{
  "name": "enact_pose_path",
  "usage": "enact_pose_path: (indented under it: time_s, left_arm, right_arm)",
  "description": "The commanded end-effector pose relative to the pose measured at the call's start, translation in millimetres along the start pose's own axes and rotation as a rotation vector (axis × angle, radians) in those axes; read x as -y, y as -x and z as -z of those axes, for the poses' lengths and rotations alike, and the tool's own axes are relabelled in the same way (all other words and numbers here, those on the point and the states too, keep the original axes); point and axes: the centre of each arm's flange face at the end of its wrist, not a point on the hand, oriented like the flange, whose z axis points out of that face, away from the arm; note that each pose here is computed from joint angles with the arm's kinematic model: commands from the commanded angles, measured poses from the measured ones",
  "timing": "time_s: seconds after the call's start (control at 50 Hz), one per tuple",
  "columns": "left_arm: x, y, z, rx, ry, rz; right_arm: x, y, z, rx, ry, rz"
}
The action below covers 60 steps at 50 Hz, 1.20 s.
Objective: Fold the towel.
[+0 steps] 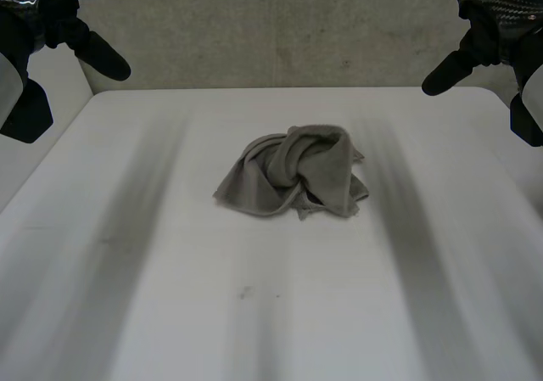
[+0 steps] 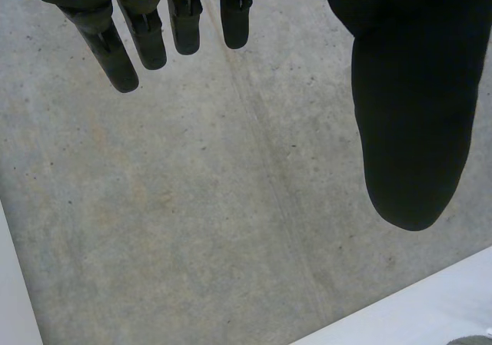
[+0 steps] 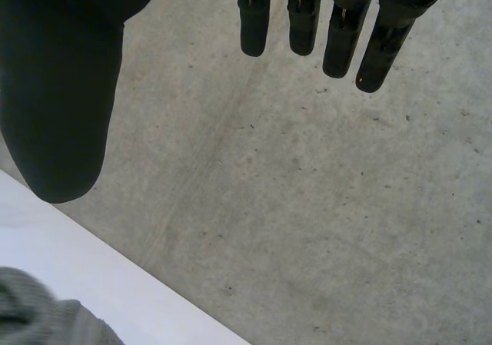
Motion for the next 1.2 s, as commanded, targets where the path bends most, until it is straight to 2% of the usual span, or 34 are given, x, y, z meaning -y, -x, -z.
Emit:
enact_pose_path:
  time_s: [0.02,0.16,0.32,0.36,0.5,0.64,0.72,0.76,0.88,0.94,0.98,1.04,1.08,1.14,1.2]
  left_arm:
    - [-1.0,-0.9,-0.2,-0.003,0.002,-0.001]
    - [-4.8,-1.1,-2.8,-0.003,0.004,-0.003]
    - [-30.3,-2.4,-21.7,-0.003,0.004,-0.009]
    - [-37.6,-2.7,-25.5,-0.003,0.019,-0.01]
    - [-60.6,-4.1,-36.1,-0.006,0.074,-0.009]
    - [-112.7,-5.5,-50.4,-0.005,0.204,-0.01]
    - [-138.1,-6.1,-56.4,-0.006,0.264,-0.009]
    - [-166.8,-7.9,-62.9,-0.007,0.327,-0.006]
    - [-221.7,-22.4,-74.0,-0.032,0.428,0.054]
    - [-241.7,-30.3,-77.0,-0.061,0.47,0.091]
    - [-247.7,-31.8,-77.3,-0.07,0.493,0.109]
    - [-255.4,-34.1,-77.0,-0.08,0.528,0.152]
    - [-257.0,-35.2,-77.7,-0.085,0.532,0.175]
    - [-261.6,-37.4,-80.8,-0.091,0.536,0.228]
    - [-265.7,-41.5,-84.1,-0.104,0.543,0.287]
  right_arm:
    - [-4.2,1.7,-2.0,0.014,0.008,0.0]
    - [-20.3,10.7,-10.8,0.093,0.027,-0.006]
    - [-67.3,29.5,-29.6,0.176,0.15,-0.038]
    - [-86.4,49.2,-31.8,0.225,0.202,-0.075]
    - [-135.7,69.6,-37.6,0.258,0.334,-0.232]
    - [-187.6,95.1,-54.3,0.273,0.408,-0.376]
    - [-206.5,101.6,-60.6,0.27,0.419,-0.382]
    - [-218.0,104.6,-65.4,0.272,0.423,-0.37]
    - [-211.4,104.1,-70.7,0.278,0.387,-0.351]
    - [-193.6,101.6,-68.7,0.291,0.351,-0.331]
    - [-167.2,96.4,-64.3,0.3,0.298,-0.301]
    - [-153.1,91.9,-60.8,0.301,0.27,-0.277]
    - [-119.1,85.3,-50.8,0.316,0.198,-0.202]
    - [-93.6,83.9,-36.4,0.357,0.143,-0.123]
    - [-84.9,85.7,-28.8,0.382,0.122,-0.093]
